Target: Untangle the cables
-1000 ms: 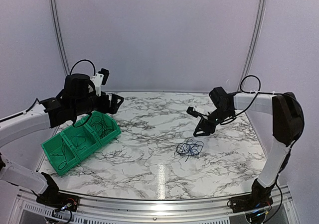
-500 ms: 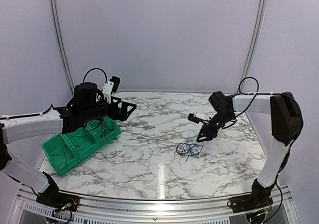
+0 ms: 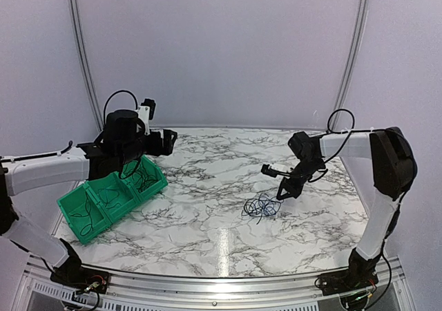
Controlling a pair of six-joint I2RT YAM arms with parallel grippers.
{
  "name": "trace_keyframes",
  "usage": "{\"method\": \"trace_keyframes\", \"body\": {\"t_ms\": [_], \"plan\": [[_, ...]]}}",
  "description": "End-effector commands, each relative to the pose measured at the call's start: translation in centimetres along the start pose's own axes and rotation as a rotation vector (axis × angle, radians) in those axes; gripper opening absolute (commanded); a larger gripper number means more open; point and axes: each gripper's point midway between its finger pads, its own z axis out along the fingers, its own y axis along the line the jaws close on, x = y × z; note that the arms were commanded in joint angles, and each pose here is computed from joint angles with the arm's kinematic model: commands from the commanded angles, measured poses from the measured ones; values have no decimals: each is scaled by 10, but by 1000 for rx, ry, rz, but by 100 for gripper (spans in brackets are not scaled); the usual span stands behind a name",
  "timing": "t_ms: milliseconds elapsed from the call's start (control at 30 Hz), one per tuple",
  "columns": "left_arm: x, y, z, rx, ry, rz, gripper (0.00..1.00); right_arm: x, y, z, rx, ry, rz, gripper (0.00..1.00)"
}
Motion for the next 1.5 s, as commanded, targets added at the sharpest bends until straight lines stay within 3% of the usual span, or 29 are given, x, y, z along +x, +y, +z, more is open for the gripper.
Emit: {"method": "trace_keyframes", "body": {"t_ms": [0, 167, 367, 600, 667, 733, 767, 833, 933, 1067, 1200, 1467], "plan": [[-39, 4, -13, -46, -130, -17, 99, -8, 8, -18, -6, -44, -20, 0], [-39, -73, -21, 137, -186, 144, 99, -37, 32, -62, -33, -188, -74, 0], [-1, -144, -5, 194, -151, 161, 99, -58, 57, -83, -121, -279, -86, 0], [29, -214, 8, 268, -210, 56, 99, -72, 58, -90, -130, -302, -83, 0], [34, -221, 23, 263, -194, -26, 93, -77, 57, -92, -129, -318, -73, 0], [43, -221, 36, 242, -179, -99, 70, -81, 54, -93, -120, -335, -63, 0], [46, -224, 40, 247, -181, -115, 65, -83, 52, -94, -114, -342, -57, 0], [51, -235, 44, 290, -187, -111, 66, -87, 47, -93, -94, -351, -47, 0], [53, -251, 46, 367, -200, -90, 79, -88, 40, -91, -64, -353, -34, 0], [65, -274, 54, 460, -179, -66, 81, -90, 36, -87, -59, -362, -22, 0], [80, -285, 70, 477, -149, -105, 71, -93, 38, -88, -73, -369, -22, 0], [101, -269, 102, 394, -119, -212, 50, -93, 51, -96, -106, -397, -42, 0]]}}
